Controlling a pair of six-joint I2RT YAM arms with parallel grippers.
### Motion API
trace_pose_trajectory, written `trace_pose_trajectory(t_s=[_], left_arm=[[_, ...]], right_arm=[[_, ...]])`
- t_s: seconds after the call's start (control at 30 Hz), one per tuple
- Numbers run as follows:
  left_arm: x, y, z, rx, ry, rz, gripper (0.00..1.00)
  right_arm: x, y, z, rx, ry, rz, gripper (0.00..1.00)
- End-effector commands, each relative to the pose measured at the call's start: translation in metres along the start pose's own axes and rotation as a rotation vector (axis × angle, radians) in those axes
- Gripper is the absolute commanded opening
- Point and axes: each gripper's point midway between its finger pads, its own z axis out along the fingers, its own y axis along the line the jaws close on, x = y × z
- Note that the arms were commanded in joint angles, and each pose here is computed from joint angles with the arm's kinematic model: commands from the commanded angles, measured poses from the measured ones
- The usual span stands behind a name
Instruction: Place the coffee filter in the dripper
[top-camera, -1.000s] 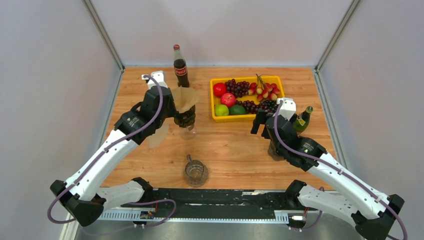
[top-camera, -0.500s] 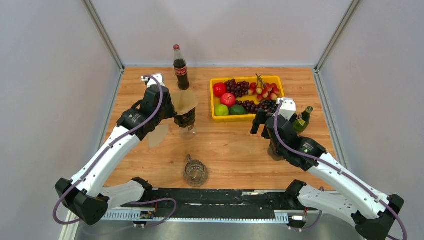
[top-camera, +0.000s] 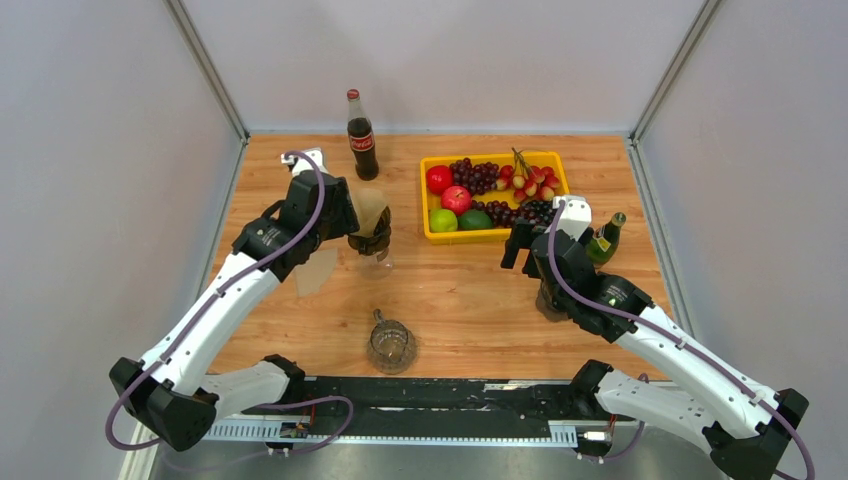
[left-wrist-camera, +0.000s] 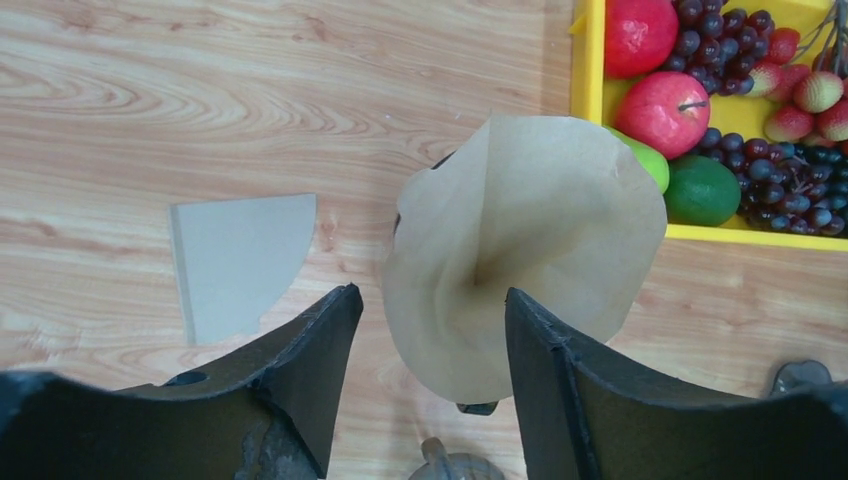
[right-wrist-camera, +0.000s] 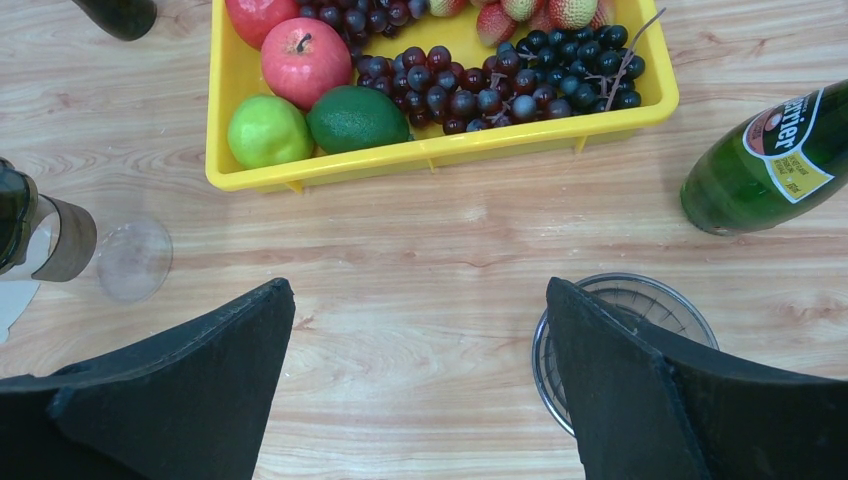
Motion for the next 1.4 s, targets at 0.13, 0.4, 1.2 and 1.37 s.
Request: trace_pose_trajectory(t_s=[0.13,0.4,1.2,1.37], left_arm=[[-0.062,0.000,-0.047,0.039,-0.199,-0.059,0.87],[-0.076,-0.044,-0.044,0.228,-0.178,0.019,1.00],[-0.003,-0.039,0.049,0.224,0.218,0.008,0.18],[0.011,-0.038,0.055,0.229,0.269,0.031,0.18]], right_arm=[[-0.003,0.002,0.001,-0.006,-0.012,0.010,1.00],[-0.001,0.004,0.002,-0.016,-0.001,0.004,1.00],[0.001,0.005,0.001,-0.031,0.005,-0.001,1.00],[0.002,0.005,0.001,-0.029,0.006,-0.002,1.00]])
